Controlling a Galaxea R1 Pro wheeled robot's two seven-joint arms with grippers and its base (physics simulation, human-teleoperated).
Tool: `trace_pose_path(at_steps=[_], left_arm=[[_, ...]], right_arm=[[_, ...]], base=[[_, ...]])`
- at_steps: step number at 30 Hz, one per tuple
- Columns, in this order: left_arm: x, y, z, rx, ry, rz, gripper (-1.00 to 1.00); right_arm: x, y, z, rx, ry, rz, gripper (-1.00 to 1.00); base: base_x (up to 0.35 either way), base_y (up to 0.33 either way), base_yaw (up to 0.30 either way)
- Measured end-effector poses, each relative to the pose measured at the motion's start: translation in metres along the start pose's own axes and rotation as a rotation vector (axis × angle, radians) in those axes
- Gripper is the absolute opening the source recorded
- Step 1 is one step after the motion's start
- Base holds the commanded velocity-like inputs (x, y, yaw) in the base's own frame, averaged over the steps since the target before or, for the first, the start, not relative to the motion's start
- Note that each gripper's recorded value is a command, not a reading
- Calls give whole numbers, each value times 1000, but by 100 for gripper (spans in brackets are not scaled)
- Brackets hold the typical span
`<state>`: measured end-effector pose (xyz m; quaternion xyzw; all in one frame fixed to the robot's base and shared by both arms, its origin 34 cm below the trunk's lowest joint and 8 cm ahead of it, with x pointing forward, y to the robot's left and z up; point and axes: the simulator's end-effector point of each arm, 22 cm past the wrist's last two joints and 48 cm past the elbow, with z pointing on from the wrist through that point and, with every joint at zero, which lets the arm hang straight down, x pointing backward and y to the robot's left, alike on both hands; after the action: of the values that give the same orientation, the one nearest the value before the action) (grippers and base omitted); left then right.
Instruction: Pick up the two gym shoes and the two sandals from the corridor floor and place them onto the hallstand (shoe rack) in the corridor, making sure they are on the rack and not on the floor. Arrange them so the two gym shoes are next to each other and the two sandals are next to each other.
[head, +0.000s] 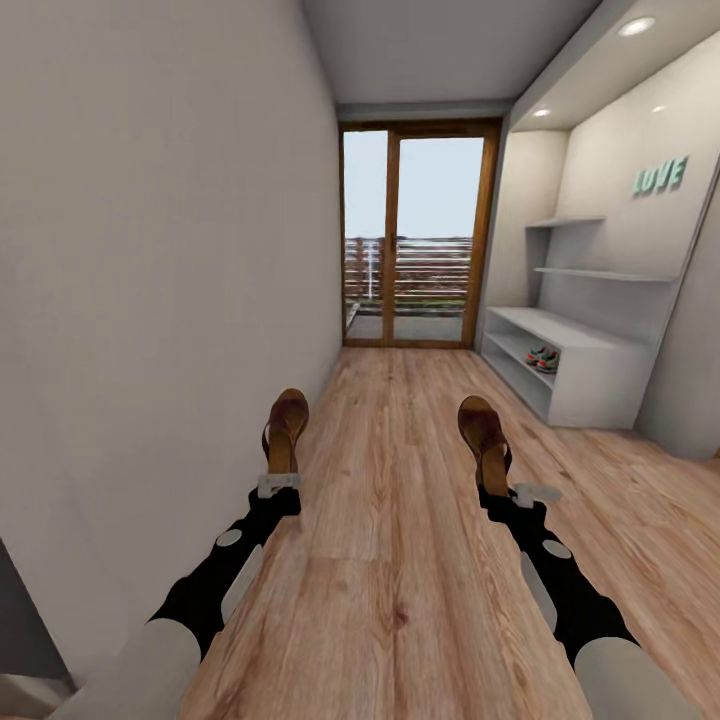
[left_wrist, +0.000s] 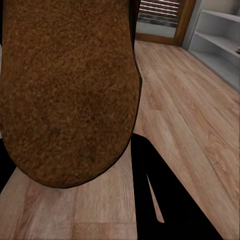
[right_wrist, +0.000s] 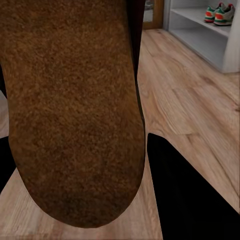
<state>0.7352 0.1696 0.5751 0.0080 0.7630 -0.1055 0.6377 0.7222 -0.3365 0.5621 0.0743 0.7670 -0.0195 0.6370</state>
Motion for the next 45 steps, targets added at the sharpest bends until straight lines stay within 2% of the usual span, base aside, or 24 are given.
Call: trace_pose_path(at_steps=[21,45], left_arm=[[0,0,0,0,0,0,-100],[0,0,0,-1,1,-3,-100]], right_arm=[[0,0,0,0,0,-2,-100],[0,0,0,1,0,-1,-100]], base=[[346,-5,0],[346,-97,0]])
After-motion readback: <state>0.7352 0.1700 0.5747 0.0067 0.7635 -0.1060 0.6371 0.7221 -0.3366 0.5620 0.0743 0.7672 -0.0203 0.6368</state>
